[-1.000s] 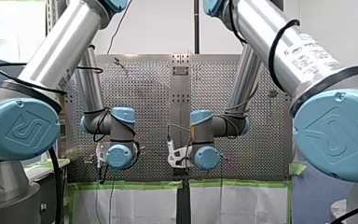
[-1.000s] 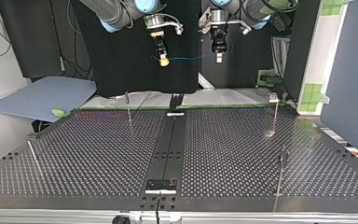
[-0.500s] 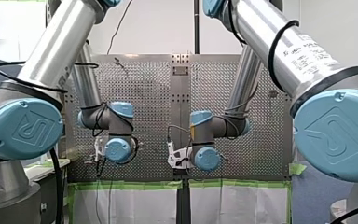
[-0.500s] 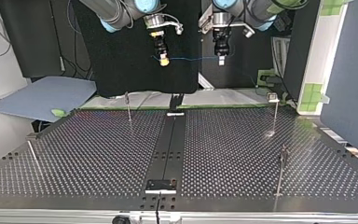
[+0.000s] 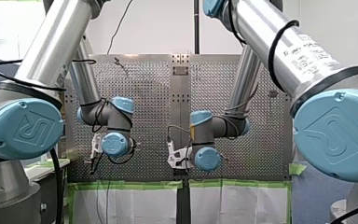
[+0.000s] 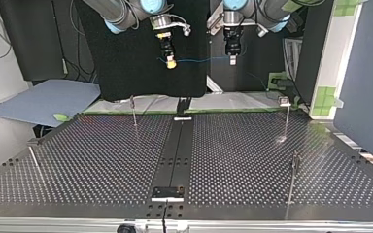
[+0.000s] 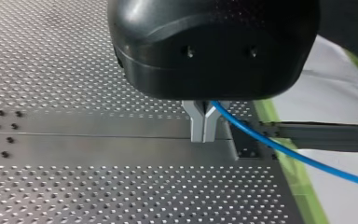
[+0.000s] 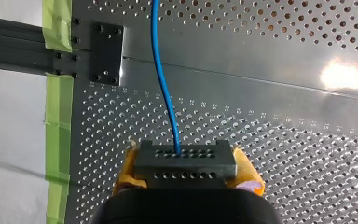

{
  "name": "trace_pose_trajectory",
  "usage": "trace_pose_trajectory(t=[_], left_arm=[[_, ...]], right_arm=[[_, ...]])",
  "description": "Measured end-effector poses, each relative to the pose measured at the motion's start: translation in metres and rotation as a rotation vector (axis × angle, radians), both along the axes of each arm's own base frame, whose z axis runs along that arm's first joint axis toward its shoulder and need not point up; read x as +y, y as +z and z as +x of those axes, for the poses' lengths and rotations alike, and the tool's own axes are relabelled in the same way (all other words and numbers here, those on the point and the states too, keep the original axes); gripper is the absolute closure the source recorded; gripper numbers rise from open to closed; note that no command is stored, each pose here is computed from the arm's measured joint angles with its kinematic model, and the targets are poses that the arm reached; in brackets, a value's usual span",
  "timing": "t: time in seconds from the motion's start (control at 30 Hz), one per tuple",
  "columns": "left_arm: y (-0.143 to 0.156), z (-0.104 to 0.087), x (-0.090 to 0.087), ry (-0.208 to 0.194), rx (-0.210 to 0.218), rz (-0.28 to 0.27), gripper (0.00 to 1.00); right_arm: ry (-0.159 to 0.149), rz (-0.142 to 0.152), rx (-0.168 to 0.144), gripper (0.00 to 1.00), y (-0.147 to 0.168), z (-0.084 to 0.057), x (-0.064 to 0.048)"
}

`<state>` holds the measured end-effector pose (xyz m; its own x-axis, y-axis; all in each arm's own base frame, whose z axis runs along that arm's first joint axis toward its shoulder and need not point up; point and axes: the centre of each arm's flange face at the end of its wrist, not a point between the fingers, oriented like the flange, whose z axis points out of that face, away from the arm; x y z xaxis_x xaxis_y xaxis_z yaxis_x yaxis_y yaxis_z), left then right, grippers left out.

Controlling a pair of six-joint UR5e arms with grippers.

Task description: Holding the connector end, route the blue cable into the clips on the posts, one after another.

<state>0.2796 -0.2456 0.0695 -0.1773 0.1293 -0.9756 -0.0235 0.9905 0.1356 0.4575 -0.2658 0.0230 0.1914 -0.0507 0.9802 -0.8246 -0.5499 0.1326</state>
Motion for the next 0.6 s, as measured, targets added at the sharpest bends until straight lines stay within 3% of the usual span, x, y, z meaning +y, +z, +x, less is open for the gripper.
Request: trace_pose_trajectory(t=[0.13,0.27,0.4,0.6], left_arm=[[-0.001,-0.003,0.001,-0.004,0.028,0.017,1.0],[0.006,-0.007,-0.008,-0.043,0.009,0.018,1.0],[0.015,-0.012,-0.015,-0.074,-0.002,-0.003,1.0],[0.032,-0.013,-0.012,-0.052,-0.007,-0.05,1.0]], right_arm=[[-0.005,0.0,-0.002,1.0,0.001,0.0,-0.001],[-0.041,-0.002,-0.025,1.0,0.015,-0.001,-0.012],[-0.07,0.007,-0.053,1.0,0.031,0.0,-0.015],[-0.042,0.023,-0.089,1.0,0.057,0.005,-0.014]])
